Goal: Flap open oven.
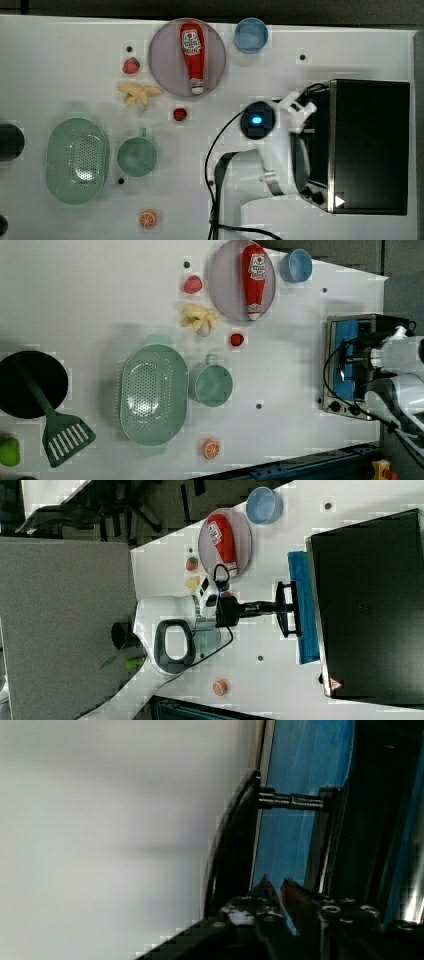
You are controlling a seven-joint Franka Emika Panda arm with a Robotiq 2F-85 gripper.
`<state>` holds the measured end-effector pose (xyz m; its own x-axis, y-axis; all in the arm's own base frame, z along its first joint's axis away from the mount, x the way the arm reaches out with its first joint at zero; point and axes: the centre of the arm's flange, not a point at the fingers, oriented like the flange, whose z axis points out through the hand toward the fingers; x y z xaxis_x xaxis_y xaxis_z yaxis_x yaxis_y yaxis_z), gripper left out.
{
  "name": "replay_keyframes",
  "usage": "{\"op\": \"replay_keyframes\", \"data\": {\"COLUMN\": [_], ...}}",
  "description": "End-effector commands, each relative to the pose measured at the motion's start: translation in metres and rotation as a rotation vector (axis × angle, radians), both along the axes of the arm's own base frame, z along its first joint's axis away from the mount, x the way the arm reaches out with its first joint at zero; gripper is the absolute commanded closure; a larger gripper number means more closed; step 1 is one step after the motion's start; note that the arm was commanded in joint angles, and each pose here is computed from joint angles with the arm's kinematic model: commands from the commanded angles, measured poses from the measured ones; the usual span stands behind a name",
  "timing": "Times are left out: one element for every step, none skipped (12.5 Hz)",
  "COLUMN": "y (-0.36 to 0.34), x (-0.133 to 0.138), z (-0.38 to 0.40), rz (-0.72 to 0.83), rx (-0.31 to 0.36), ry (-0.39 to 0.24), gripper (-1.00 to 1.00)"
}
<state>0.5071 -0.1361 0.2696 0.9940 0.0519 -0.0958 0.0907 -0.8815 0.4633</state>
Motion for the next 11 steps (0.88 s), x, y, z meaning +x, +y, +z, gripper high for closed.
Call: {"op": "replay_keyframes", "data": {"y": [0.045,0.051,0.059,0.065,0.071,0.077,0.083,0.089,0.095,0.100,0.107], "x": [0.000,-0.001,-0.001,-0.002,-0.003,-0.002,-0.002,-0.002,-0.002,-0.002,-0.002], "z": [-0.030,-0.040,-0.050,-0.060,-0.070,-0.080,-0.090,-0.102,-0.114,-0.125,-0.134], "rz": [-0.081,-0.080,-0.070,-0.062,-0.062,-0.074,-0.085,-0.087,-0.088,-0.090,-0.087], "rx": [-0.031,-0.032,-0.032,-0.033,-0.036,-0.044,-0.063,-0.088,-0.111,-0.123,-0.126], "ry": [-0.024,-0.011,0.006,0.022,0.033,0.034,0.028,0.022,0.017,0.013,0.014], "gripper": [0.65,0.65,0.65,0.65,0.65,0.65,0.65,0.65,0.65,0.65,0.65]}}
